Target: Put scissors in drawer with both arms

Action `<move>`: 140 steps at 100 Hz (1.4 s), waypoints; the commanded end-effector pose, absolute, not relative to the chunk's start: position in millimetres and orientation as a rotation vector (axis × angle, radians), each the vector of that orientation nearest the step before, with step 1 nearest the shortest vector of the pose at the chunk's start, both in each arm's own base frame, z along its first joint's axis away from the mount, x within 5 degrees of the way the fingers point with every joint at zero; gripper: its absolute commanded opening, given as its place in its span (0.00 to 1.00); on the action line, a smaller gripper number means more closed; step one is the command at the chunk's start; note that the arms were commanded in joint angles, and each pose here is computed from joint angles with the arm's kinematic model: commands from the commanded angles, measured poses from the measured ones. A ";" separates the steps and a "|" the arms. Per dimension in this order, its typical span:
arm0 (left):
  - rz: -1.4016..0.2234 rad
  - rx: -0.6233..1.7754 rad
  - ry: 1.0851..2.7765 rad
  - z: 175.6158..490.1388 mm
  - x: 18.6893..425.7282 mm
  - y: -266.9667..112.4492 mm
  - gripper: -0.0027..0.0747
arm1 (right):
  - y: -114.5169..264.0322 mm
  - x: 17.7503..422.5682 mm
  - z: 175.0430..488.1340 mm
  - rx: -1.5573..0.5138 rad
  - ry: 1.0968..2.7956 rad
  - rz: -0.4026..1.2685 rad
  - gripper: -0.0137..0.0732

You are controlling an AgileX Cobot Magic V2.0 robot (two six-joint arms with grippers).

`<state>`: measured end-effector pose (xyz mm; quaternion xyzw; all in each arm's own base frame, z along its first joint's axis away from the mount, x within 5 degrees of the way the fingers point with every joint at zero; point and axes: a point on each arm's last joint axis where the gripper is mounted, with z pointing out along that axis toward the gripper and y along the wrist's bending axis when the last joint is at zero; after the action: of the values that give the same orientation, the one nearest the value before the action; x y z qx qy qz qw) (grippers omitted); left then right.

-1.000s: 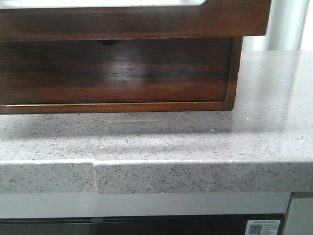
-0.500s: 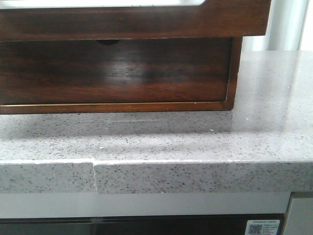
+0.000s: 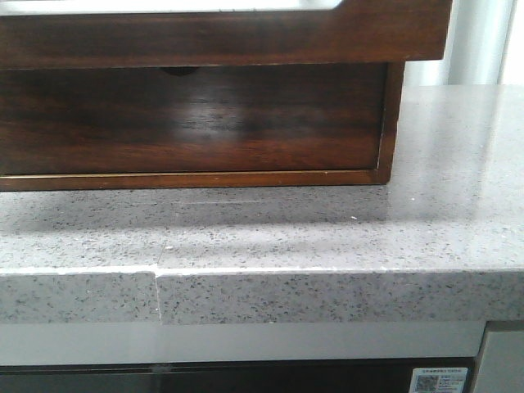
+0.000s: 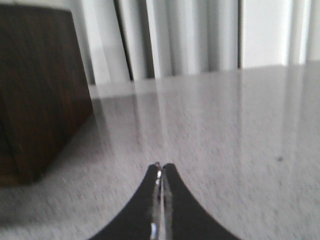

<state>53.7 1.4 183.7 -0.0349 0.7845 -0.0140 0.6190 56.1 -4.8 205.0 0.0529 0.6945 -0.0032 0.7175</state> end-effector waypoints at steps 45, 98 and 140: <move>-0.035 -0.080 1.735 183.6 53.7 1.4 0.01 | -3.6 53.2 173.3 0.005 1.808 -0.106 0.09; -0.035 -0.080 1.735 183.6 53.7 1.4 0.01 | -3.8 53.3 173.5 0.003 1.805 -0.110 0.09; -0.035 -0.080 1.735 183.6 53.7 1.4 0.01 | -3.8 53.3 173.5 0.003 1.805 -0.110 0.09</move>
<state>53.7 1.4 183.7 -0.0349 0.7845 -0.0140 0.6190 53.4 -3.7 180.9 0.0012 0.7875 -0.0463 0.6146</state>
